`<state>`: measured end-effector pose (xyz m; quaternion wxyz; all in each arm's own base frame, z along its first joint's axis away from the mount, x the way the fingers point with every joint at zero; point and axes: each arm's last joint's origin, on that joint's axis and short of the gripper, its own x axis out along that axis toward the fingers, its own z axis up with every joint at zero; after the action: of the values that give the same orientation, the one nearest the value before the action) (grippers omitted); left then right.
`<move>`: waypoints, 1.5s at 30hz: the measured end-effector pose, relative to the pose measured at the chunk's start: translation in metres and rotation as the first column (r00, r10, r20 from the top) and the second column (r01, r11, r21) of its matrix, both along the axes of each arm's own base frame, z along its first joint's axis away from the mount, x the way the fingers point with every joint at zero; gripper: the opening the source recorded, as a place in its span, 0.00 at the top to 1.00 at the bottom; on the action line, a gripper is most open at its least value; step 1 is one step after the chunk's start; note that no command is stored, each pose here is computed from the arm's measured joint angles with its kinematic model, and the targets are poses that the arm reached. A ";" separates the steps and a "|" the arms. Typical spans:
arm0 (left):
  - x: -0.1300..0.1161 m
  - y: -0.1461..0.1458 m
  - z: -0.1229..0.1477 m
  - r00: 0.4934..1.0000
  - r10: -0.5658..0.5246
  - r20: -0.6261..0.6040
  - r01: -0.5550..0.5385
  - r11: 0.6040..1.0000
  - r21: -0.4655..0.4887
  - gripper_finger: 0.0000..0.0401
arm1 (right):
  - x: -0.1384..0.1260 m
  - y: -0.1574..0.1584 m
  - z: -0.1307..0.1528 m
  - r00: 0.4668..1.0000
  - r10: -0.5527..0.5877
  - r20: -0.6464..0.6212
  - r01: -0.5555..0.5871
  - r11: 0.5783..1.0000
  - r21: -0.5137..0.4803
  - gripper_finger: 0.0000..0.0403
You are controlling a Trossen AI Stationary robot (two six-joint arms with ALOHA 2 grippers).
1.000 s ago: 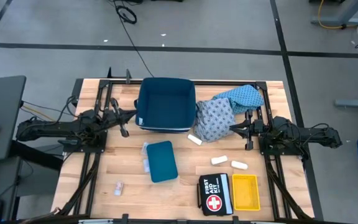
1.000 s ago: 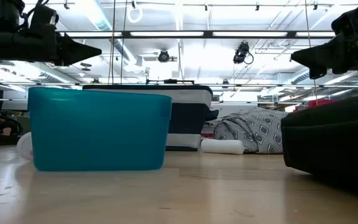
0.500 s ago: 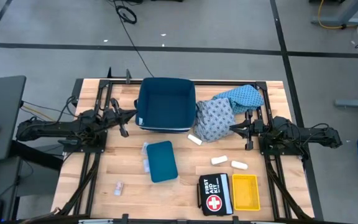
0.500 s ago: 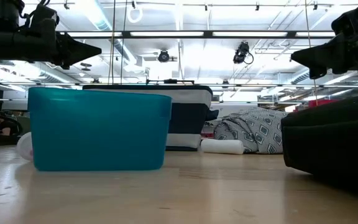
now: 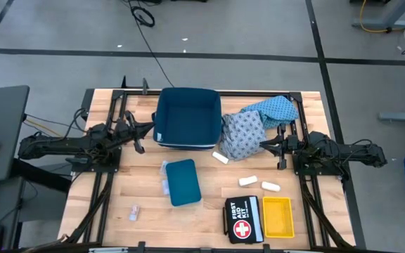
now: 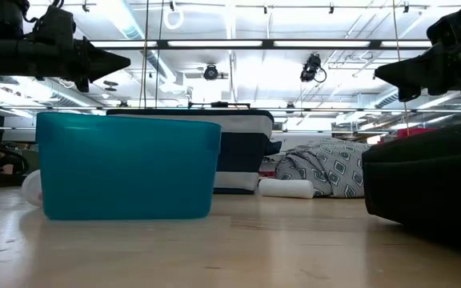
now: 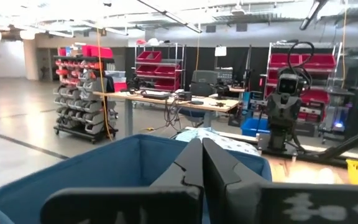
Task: Pick & place medical supplies in basket/bin
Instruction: Put the right white gauze in the blue bin
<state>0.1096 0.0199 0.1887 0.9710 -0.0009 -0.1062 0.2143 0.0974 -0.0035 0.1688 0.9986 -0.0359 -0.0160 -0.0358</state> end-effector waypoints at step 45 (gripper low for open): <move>0.005 -0.003 -0.013 0.988 -0.146 -0.052 0.134 0.974 -0.180 0.47 | 0.009 -0.003 -0.009 0.992 -0.083 -0.097 0.103 0.967 0.232 0.40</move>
<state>0.1148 0.0170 0.1760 0.9827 -0.0871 -0.0548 0.1537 0.1067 -0.0062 0.1601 0.9927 0.0812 0.0336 -0.0827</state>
